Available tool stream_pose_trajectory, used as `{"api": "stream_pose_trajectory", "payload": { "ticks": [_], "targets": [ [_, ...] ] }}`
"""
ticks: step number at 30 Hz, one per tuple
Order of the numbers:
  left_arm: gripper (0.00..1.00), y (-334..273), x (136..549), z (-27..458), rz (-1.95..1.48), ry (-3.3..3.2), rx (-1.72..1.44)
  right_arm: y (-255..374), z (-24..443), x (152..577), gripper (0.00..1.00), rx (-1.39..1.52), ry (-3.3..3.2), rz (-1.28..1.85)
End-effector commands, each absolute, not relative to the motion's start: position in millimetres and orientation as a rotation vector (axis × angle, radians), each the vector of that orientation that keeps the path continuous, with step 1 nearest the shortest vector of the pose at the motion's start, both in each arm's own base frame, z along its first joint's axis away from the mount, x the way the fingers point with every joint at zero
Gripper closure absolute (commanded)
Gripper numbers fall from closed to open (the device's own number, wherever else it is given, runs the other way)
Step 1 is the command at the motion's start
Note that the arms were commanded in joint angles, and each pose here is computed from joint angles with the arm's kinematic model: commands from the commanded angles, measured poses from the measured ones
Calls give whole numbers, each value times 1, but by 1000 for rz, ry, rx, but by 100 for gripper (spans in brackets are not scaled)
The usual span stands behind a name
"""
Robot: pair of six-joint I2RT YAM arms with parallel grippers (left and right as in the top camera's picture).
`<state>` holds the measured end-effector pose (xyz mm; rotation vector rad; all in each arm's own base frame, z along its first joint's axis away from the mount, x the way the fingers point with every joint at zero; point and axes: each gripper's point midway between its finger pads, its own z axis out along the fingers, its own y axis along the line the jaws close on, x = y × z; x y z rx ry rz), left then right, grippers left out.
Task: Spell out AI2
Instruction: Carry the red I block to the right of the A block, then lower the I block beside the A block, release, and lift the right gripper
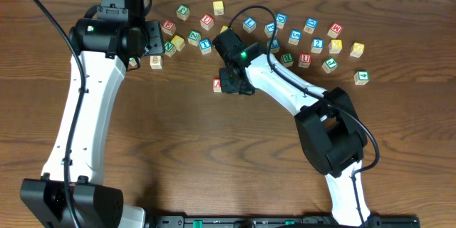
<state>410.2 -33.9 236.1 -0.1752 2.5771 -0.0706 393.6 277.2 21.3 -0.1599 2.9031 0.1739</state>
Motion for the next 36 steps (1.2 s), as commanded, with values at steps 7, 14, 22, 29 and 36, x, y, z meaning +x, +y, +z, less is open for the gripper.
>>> {"api": "stream_pose_trajectory", "payload": {
  "ticks": [7, 14, 22, 29, 36],
  "targets": [
    [45, -32, 411, 236, -63, 2576, -169, 284, 13, 391, 79, -154, 2897, 154],
    [45, -32, 411, 236, -63, 2577, -169, 285, 4, 390, 76, -159, 2906, 146],
    [45, -32, 411, 236, -63, 2577, -169, 286, 4, 393, 70, -158, 2895, 151],
    [45, -32, 411, 236, -63, 2577, -169, 287, 5, 394, 62, -158, 2889, 157],
    [45, -32, 411, 236, -63, 2576, -169, 289, 18, 397, 63, -155, 2872, 172]
  ]
}}
